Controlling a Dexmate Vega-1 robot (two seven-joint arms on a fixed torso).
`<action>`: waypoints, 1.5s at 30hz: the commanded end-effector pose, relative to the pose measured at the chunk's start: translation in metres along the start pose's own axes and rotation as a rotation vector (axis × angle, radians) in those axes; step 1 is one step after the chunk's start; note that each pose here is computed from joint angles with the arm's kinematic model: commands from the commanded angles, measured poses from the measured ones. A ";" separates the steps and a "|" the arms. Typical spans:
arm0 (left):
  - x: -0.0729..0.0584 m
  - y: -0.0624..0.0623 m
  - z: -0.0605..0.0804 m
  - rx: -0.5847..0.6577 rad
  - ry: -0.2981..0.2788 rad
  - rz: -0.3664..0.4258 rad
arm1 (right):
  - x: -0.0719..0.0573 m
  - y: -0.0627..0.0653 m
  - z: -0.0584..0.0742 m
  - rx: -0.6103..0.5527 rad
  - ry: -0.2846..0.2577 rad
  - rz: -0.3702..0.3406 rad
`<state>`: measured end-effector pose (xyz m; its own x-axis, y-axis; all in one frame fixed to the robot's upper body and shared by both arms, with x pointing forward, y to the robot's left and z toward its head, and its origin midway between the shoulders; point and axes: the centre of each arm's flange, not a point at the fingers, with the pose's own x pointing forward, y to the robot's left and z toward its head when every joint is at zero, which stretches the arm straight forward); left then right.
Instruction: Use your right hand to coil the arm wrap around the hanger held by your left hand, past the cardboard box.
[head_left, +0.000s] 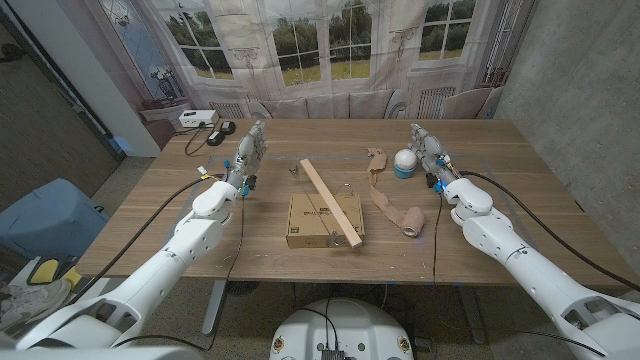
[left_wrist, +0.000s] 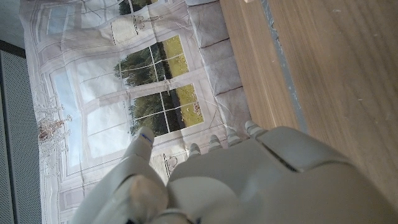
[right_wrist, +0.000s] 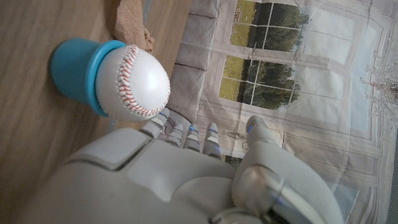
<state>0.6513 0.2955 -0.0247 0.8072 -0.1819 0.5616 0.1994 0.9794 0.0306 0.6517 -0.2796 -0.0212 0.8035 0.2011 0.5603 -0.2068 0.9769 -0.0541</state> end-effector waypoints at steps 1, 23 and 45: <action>0.007 0.006 0.011 0.056 -0.003 0.019 | 0.011 0.000 0.006 -0.035 -0.008 0.009; 0.026 -0.020 0.061 0.412 0.006 -0.032 | 0.000 -0.023 0.002 -0.003 -0.053 -0.009; 0.017 -0.033 0.104 0.755 0.035 -0.148 | -0.030 -0.017 -0.002 0.007 -0.079 -0.035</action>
<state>0.6220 0.2728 0.0544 0.8196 -0.2642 0.5083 -0.0578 0.8447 0.5322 0.6410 -0.3040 -0.0317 0.7702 0.1746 0.6135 -0.1913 0.9808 -0.0391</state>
